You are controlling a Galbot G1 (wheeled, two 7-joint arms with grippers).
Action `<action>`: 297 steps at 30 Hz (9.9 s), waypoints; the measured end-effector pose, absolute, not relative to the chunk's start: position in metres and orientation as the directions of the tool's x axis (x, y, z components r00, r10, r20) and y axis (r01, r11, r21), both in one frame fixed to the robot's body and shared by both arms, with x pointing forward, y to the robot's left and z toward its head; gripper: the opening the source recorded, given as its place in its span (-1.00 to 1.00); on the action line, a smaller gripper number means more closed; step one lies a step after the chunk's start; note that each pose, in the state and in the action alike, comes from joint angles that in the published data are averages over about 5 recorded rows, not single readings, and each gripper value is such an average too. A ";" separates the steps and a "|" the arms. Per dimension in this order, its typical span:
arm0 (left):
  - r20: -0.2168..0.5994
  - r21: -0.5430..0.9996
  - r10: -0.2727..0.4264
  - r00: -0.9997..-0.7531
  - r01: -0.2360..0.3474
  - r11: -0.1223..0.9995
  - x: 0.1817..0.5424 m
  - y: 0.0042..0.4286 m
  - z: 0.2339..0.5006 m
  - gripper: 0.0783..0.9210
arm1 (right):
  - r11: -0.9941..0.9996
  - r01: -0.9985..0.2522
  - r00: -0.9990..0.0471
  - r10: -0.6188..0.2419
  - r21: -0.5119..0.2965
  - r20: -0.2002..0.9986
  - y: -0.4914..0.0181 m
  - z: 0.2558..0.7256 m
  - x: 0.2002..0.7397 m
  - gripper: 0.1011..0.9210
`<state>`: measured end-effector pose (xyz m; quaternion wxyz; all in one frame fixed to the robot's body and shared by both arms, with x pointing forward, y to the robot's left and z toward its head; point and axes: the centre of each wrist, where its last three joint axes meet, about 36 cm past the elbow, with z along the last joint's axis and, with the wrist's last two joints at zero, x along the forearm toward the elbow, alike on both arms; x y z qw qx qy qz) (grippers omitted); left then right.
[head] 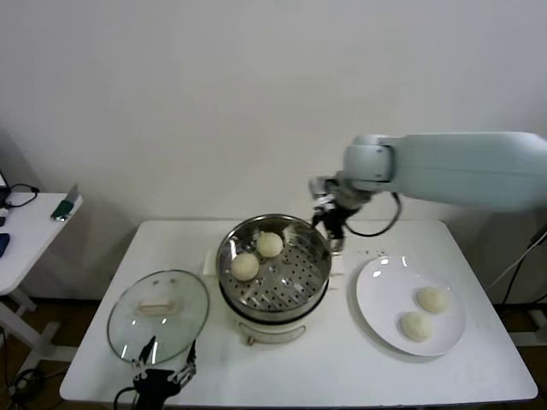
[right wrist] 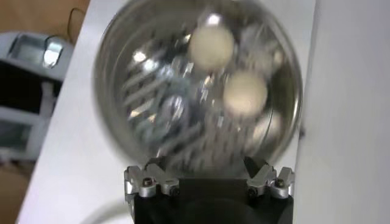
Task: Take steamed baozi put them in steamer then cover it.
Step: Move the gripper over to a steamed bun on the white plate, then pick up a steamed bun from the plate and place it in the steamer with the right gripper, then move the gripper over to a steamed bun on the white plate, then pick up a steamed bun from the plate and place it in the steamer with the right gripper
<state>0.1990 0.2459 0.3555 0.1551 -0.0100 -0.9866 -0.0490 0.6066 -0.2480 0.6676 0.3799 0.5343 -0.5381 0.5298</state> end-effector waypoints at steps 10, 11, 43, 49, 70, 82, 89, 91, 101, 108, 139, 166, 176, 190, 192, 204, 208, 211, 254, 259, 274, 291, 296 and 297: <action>0.316 0.094 -0.001 -0.949 0.030 0.995 0.198 0.246 0.354 0.77 | -0.050 -0.993 -0.100 -0.137 -0.108 0.986 -0.358 0.598 0.567 0.76; 0.317 0.094 -0.002 -0.948 0.030 0.995 0.198 0.246 0.354 0.77 | -0.045 -0.994 -0.097 -0.134 -0.104 0.986 -0.364 0.590 0.564 0.76; 0.327 0.101 -0.003 -0.945 0.032 0.994 0.193 0.244 0.350 0.77 | 0.068 -0.993 -0.103 -0.077 -0.098 0.992 -0.413 0.465 0.529 0.76; 0.329 0.103 -0.004 -0.944 0.032 0.994 0.193 0.244 0.349 0.77 | 0.076 -0.992 -0.103 -0.080 -0.097 0.992 -0.409 0.457 0.533 0.73; 0.331 0.099 0.001 -0.944 0.036 0.994 0.193 0.241 0.348 0.77 | -0.067 -0.993 -0.093 -0.097 -0.099 0.991 -0.379 0.506 0.558 0.33; 0.335 0.103 0.005 -0.942 0.042 0.994 0.191 0.237 0.346 0.77 | -0.504 -0.821 -0.205 -0.178 -0.268 0.963 -0.264 0.689 0.609 0.35; 0.328 0.106 -0.003 -0.945 0.034 0.994 0.191 0.238 0.348 0.77 | -0.754 -0.583 -0.226 -0.210 -0.304 0.951 -0.156 0.753 0.594 0.35; 0.325 0.106 -0.006 -0.946 0.030 0.994 0.190 0.238 0.349 0.77 | -0.807 -0.516 -0.217 -0.201 -0.288 0.955 -0.128 0.755 0.588 0.34; 0.319 0.106 -0.020 -0.948 0.015 0.994 0.189 0.242 0.352 0.77 | -0.948 -0.274 -0.154 -0.126 -0.165 0.980 -0.037 0.713 0.561 0.33; 0.321 0.106 -0.023 -0.947 0.012 0.994 0.190 0.243 0.351 0.77 | -0.973 -0.207 -0.123 -0.082 -0.107 0.989 -0.020 0.673 0.553 0.33; 0.322 0.108 -0.022 -0.946 0.014 0.994 0.191 0.244 0.349 0.77 | -0.988 -0.125 -0.104 -0.079 -0.092 0.991 -0.006 0.612 0.556 0.76; 0.302 0.114 -0.008 -0.953 0.028 0.993 0.199 0.243 0.351 0.77 | -0.567 -0.812 -0.130 -0.063 -0.142 0.990 -0.287 0.708 0.651 0.76; 0.301 0.119 -0.019 -0.954 0.017 0.993 0.197 0.245 0.351 0.77 | -0.268 -0.957 -0.114 -0.019 -0.115 0.993 -0.415 0.615 0.634 0.76; 0.312 0.120 -0.031 -0.949 0.007 0.993 0.196 0.244 0.347 0.77 | -0.066 -0.993 -0.100 0.011 -0.099 0.995 -0.470 0.505 0.611 0.76; 0.313 0.121 -0.033 -0.949 0.006 0.993 0.196 0.245 0.347 0.77 | -0.048 -0.994 -0.100 0.011 -0.100 0.995 -0.473 0.496 0.610 0.76; 0.316 0.120 -0.034 -0.948 0.004 0.993 0.197 0.245 0.346 0.77 | 0.008 -0.995 -0.098 -0.003 -0.098 0.995 -0.471 0.466 0.606 0.76; 0.317 0.118 -0.032 -0.948 0.006 0.993 0.197 0.245 0.346 0.77 | 0.021 -0.995 -0.099 -0.005 -0.099 0.995 -0.471 0.463 0.605 0.68; 0.318 0.118 -0.030 -0.948 0.008 0.993 0.197 0.244 0.346 0.77 | 0.027 -0.994 -0.103 -0.010 -0.103 0.995 -0.471 0.462 0.606 0.56; 0.303 0.131 -0.011 -0.953 0.031 0.991 0.201 0.245 0.353 0.77 | -0.241 -0.933 -0.191 -0.304 -0.269 0.933 -0.169 0.705 0.639 0.45; 0.302 0.128 -0.016 -0.953 0.024 0.991 0.201 0.246 0.354 0.77 | -0.280 -0.926 -0.173 -0.280 -0.252 0.944 -0.142 0.681 0.640 0.45; 0.307 0.126 -0.025 -0.951 0.014 0.992 0.206 0.251 0.350 0.77 | -0.330 -0.925 -0.122 -0.208 -0.187 0.971 -0.120 0.611 0.643 0.45; 0.309 0.126 -0.023 -0.951 0.017 0.992 0.208 0.252 0.348 0.77 | -0.343 -0.925 -0.103 -0.192 -0.165 0.976 -0.121 0.591 0.641 0.66; 0.309 0.131 -0.022 -0.951 0.020 0.991 0.208 0.253 0.348 0.77 | -0.327 -0.929 -0.102 -0.223 -0.173 0.969 -0.123 0.599 0.642 0.76; 0.309 0.132 -0.020 -0.951 0.022 0.991 0.208 0.253 0.348 0.77 | -0.324 -0.930 -0.100 -0.230 -0.173 0.968 -0.124 0.601 0.642 0.76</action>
